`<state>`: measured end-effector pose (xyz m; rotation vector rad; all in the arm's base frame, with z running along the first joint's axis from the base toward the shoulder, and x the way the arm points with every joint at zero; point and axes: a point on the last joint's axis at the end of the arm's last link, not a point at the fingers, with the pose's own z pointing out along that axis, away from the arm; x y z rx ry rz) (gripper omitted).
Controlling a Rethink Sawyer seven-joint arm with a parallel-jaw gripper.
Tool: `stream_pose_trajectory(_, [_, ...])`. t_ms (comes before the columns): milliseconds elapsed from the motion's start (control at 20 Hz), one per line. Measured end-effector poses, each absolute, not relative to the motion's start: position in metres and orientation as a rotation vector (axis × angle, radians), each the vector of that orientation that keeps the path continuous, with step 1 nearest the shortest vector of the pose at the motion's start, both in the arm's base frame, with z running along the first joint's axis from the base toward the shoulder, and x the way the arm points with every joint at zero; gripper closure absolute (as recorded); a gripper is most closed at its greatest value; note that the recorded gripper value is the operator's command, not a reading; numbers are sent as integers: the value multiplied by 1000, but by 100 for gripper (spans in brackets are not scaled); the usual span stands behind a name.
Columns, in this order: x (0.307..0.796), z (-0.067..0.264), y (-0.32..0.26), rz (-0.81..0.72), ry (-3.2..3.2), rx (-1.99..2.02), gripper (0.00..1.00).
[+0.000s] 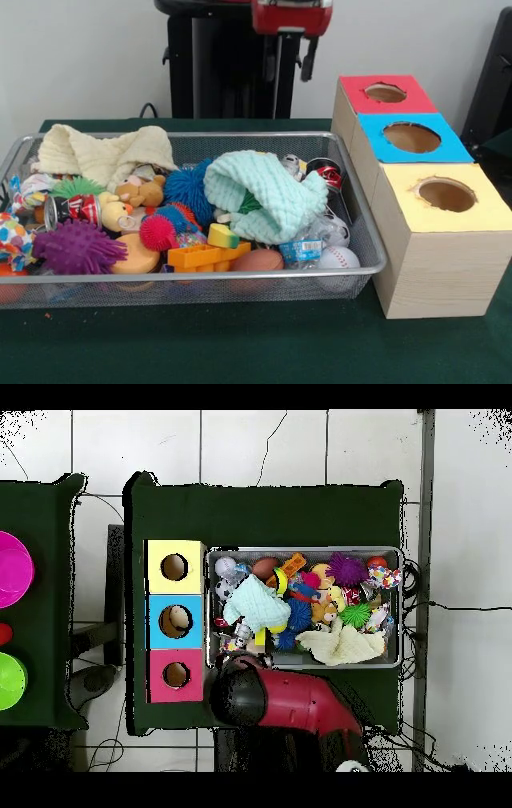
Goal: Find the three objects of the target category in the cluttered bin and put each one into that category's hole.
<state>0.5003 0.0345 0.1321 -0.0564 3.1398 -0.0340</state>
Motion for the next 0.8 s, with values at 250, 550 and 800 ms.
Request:
stream_pose_trajectory(250, [524, 103, -3, -14, 3090, -57, 0])
stream_pose_trajectory(550, [543, 75, -23, 32, 3062, -106, 0])
stream_pose_trajectory(800, [546, 68, -30, 40, 3049, -145, 0])
